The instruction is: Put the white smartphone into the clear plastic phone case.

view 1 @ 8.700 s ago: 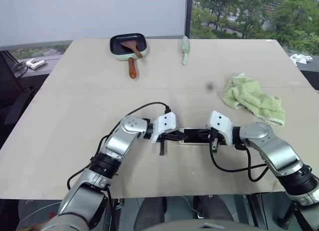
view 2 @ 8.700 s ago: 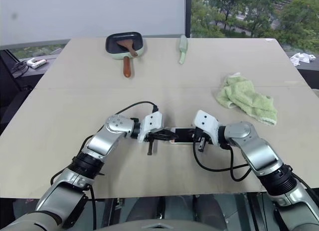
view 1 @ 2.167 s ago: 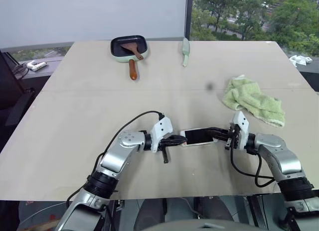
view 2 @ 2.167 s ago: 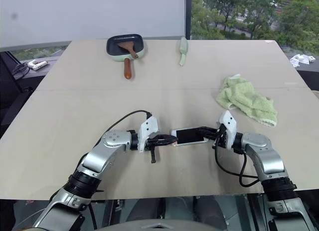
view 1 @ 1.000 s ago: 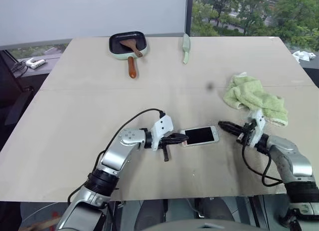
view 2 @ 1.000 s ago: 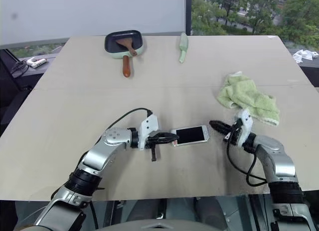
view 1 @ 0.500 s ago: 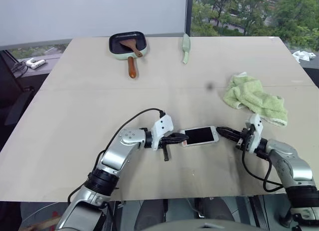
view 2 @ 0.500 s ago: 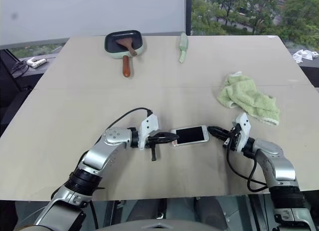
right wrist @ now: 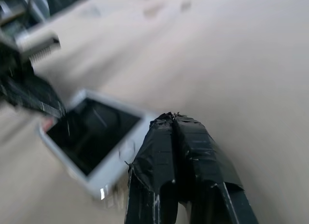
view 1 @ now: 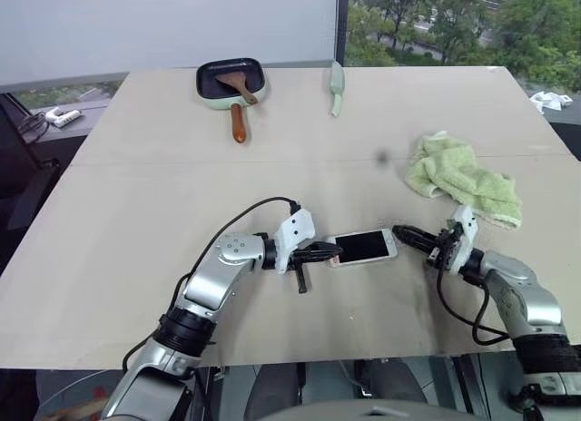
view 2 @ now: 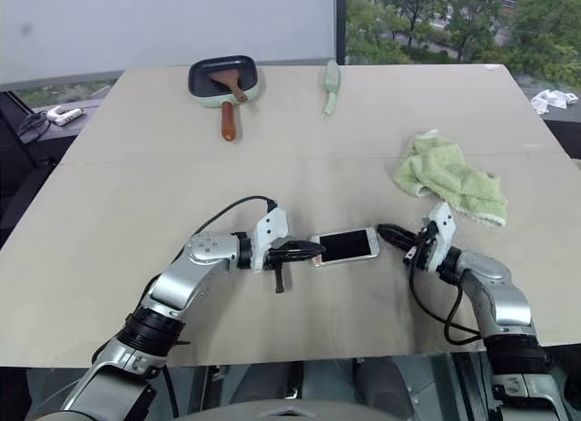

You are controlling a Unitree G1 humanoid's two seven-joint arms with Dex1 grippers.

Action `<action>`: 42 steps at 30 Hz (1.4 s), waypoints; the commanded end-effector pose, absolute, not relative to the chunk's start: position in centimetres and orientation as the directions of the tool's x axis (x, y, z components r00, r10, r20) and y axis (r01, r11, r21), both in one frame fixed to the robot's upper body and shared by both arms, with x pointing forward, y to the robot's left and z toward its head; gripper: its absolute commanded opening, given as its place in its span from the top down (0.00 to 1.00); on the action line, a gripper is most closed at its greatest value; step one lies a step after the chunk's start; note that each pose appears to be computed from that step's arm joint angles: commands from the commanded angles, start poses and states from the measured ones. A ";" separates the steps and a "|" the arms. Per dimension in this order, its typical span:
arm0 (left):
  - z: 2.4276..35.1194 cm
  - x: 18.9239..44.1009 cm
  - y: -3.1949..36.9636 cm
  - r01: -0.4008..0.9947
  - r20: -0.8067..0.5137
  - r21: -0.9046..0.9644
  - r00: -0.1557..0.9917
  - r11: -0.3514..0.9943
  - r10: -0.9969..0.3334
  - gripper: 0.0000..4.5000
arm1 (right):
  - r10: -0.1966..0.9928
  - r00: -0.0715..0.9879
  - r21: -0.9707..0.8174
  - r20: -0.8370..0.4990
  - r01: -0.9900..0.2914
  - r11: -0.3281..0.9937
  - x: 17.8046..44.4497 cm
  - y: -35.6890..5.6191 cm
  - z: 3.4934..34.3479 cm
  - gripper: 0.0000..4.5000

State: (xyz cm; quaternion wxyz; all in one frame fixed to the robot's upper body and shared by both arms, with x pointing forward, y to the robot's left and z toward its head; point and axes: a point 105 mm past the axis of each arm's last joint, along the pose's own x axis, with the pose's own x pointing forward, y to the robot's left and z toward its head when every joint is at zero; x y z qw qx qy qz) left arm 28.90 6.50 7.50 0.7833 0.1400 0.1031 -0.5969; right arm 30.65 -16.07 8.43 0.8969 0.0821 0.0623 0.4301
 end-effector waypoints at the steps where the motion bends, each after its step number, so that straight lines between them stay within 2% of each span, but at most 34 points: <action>1: 7.1 28.8 6.7 0.963 -0.345 0.085 0.268 0.254 -0.900 1.00 | 0.803 0.596 0.176 -0.003 -0.790 0.587 30.3 -15.8 9.8 0.98; 11: 7.0 28.7 6.7 0.963 -0.344 0.082 0.270 0.257 -0.899 1.00 | 0.840 0.522 0.083 -0.144 -0.840 0.536 29.2 -15.3 7.4 0.98; 16: 7.1 28.8 6.7 0.963 -0.344 0.083 0.271 0.258 -0.899 1.00 | 0.838 0.520 0.063 -0.167 -0.842 0.536 29.4 -15.4 6.9 0.98; 27: 7.1 28.7 6.6 0.962 -0.343 0.081 0.271 0.259 -0.899 1.00 | 0.803 0.465 -0.066 -0.374 -0.876 0.477 29.0 -15.3 3.9 0.98; 31: 7.0 28.6 6.7 0.962 -0.345 0.081 0.271 0.259 -0.899 1.00 | 0.810 0.431 -0.040 -0.398 -0.890 0.454 28.6 -14.6 3.3 0.98; 42: 7.1 28.7 6.9 0.962 -0.347 0.086 0.274 0.261 -0.897 1.00 | 0.712 0.367 -0.064 -0.598 -0.908 0.414 27.8 -15.8 0.6 0.98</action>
